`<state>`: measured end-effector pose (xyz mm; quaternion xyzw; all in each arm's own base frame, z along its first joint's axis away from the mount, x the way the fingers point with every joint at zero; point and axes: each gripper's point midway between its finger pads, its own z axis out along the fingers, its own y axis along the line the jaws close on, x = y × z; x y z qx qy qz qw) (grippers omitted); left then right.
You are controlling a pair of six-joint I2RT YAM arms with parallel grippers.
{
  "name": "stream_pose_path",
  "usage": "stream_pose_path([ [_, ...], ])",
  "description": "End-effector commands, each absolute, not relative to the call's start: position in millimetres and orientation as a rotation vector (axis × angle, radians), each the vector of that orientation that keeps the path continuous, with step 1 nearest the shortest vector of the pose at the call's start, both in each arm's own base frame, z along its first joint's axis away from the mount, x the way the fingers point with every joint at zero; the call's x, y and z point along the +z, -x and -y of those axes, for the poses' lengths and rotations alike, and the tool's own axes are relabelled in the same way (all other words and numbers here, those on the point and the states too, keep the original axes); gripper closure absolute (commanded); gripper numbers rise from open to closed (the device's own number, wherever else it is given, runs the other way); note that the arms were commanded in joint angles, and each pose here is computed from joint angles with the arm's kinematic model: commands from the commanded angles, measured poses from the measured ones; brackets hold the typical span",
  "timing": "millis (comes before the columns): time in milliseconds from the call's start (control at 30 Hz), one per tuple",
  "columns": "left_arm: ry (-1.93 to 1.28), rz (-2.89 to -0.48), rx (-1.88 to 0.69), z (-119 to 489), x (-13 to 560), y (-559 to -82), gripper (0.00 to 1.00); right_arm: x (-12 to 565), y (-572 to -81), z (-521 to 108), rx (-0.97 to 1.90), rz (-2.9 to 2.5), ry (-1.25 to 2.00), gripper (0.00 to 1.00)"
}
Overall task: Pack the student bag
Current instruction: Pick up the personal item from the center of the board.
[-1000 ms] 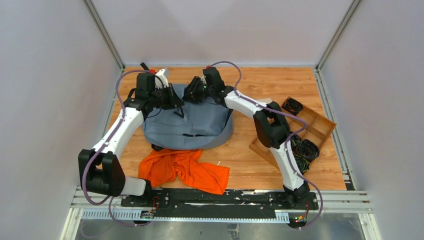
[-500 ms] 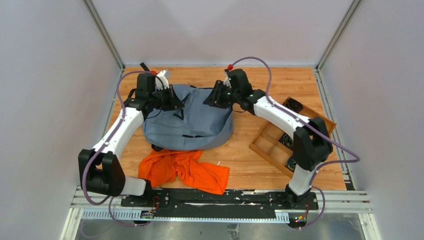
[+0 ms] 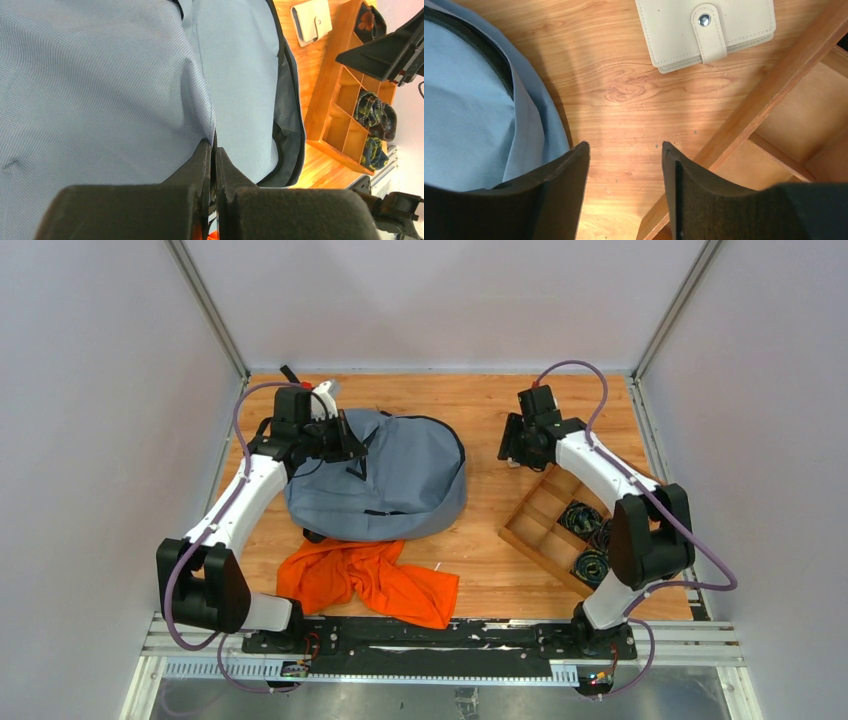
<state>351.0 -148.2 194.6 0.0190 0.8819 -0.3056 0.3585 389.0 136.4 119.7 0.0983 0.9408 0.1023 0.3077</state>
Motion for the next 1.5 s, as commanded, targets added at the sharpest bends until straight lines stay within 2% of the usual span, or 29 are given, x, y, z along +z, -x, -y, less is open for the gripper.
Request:
stream_pose_path([
  [0, -0.080, -2.269, -0.770, 148.3, 199.1, -352.4, 1.00, 126.3, -393.9, -114.2, 0.109, -2.475, -0.211, 0.37],
  [167, -0.075, -2.261, -0.792, 150.2, 197.8, -348.8, 1.00, 105.5, -419.0, -73.7, -0.040, -2.522, -0.312, 0.31],
  [367, -0.075, -2.270, -0.816, 152.8, 195.9, -346.6, 1.00, 79.4, -451.7, -80.3, -0.008, -2.617, -0.358, 0.28],
  [567, -0.078, -2.261, -0.811, 151.5, 198.8, -342.1, 1.00, 58.4, -469.9, -73.9, -0.050, -2.652, -0.327, 0.40],
  [833, -0.083, -2.267, -0.855, 156.9, 193.8, -342.3, 1.00, 31.9, -459.7, -74.4, 0.060, -2.740, -0.279, 0.42],
  [967, -0.084, -2.275, -0.866, 158.7, 191.1, -344.2, 1.00, 29.7, -457.6, -109.7, 0.277, -2.761, -0.053, 0.51],
  [1033, -0.084, -2.283, -0.867, 158.8, 188.9, -343.7, 1.00, 30.1, -451.9, -125.1, 0.299, -2.777, 0.093, 0.59],
  [1067, -0.086, -2.285, -0.867, 158.5, 188.6, -342.8, 1.00, 29.4, -445.4, -130.4, 0.270, -2.803, 0.168, 0.60],
  [1233, -0.086, -2.301, -0.844, 155.5, 184.4, -340.8, 1.00, 34.4, -425.9, -127.7, -0.073, -2.842, 0.339, 0.57],
  [1367, -0.081, -2.307, -0.863, 157.6, 182.2, -340.2, 1.00, 60.0, -419.0, -136.7, 0.002, -2.771, 0.293, 0.53],
  [1467, -0.088, -2.302, -0.865, 158.0, 184.9, -340.2, 1.00, 88.5, -419.4, -136.5, 0.051, -2.673, 0.248, 0.43],
])
